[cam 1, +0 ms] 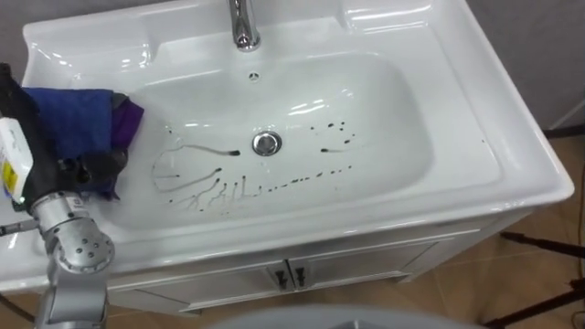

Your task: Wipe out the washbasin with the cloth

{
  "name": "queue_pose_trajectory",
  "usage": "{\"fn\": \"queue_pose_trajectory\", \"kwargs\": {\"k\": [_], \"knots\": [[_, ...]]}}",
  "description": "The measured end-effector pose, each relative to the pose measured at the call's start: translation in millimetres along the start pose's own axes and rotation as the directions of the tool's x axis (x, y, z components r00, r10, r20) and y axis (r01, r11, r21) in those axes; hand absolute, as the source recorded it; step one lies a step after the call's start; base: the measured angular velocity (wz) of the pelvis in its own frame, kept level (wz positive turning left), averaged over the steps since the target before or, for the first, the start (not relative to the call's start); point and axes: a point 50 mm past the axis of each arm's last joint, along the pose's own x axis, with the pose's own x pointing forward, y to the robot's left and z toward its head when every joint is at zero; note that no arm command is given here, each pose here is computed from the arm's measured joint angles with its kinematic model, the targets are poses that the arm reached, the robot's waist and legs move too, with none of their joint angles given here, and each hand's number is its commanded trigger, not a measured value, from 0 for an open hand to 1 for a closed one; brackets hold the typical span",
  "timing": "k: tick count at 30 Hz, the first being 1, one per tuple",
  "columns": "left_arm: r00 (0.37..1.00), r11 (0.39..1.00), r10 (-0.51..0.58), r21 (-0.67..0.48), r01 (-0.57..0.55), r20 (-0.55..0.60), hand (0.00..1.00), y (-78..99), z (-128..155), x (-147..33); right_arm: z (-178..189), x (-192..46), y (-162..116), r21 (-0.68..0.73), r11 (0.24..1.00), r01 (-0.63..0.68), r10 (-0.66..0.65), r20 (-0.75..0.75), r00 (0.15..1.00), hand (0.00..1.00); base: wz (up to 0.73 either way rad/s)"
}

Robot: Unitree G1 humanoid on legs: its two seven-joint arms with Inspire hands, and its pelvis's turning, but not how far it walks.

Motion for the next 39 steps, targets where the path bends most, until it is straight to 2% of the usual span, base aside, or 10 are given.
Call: {"fn": "queue_pose_trajectory", "kwargs": {"k": [8,13,19,27,39], "knots": [[0.999,1.000,-0.004,0.020,0.003,0.037,0.00,-2.5,8,5.1,2,2,5,0.002,1.000,0.005,-0.005,0.005,1.000,0.00,0.00],[0.994,0.988,0.016,0.151,-0.032,0.109,0.00,1.5,11,7.7,0,3,6,0.004,1.000,0.026,-0.026,-0.001,1.000,0.00,-0.03],[0.987,0.964,0.050,0.251,-0.088,0.155,0.00,6.7,11,8.9,-1,3,8,0.002,1.000,0.027,-0.027,-0.003,1.000,0.00,-0.04],[0.988,0.915,0.096,0.381,-0.135,0.119,0.00,21.4,-1,10.2,-3,2,6,0.051,0.998,0.032,-0.032,-0.014,0.999,0.00,0.00],[0.991,0.895,0.121,0.425,-0.134,0.058,0.00,25.6,-16,-2.3,-8,2,5,0.056,0.997,0.049,-0.047,-0.032,0.998,0.00,-0.01]]}}
